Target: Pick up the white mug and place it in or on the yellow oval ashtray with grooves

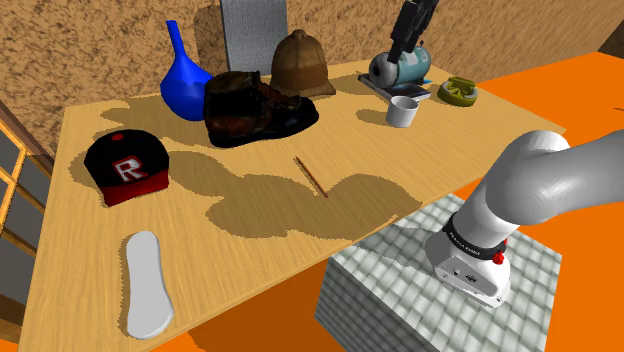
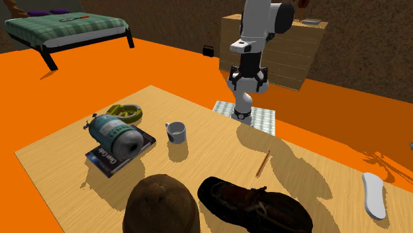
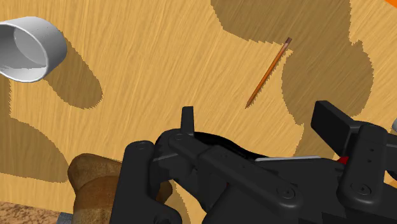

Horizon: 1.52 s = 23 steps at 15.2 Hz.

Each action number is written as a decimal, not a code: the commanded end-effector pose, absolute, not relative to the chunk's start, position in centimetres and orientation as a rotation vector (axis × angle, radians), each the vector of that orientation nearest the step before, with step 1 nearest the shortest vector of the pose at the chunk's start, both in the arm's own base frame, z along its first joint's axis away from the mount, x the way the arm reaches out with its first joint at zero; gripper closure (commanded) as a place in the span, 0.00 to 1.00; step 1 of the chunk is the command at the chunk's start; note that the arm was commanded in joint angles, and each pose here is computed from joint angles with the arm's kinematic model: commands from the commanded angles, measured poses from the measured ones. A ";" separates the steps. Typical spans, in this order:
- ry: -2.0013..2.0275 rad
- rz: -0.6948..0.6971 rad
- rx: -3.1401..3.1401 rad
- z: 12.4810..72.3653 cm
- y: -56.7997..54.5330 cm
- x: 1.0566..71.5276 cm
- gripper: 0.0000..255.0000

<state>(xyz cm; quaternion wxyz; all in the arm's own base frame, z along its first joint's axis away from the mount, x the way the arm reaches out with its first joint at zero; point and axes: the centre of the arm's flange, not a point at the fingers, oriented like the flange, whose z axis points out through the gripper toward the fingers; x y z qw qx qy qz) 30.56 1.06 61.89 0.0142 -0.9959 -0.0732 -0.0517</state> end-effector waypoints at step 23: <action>-0.167 -0.010 -3.169 43.7 -19.7 37.6 0.00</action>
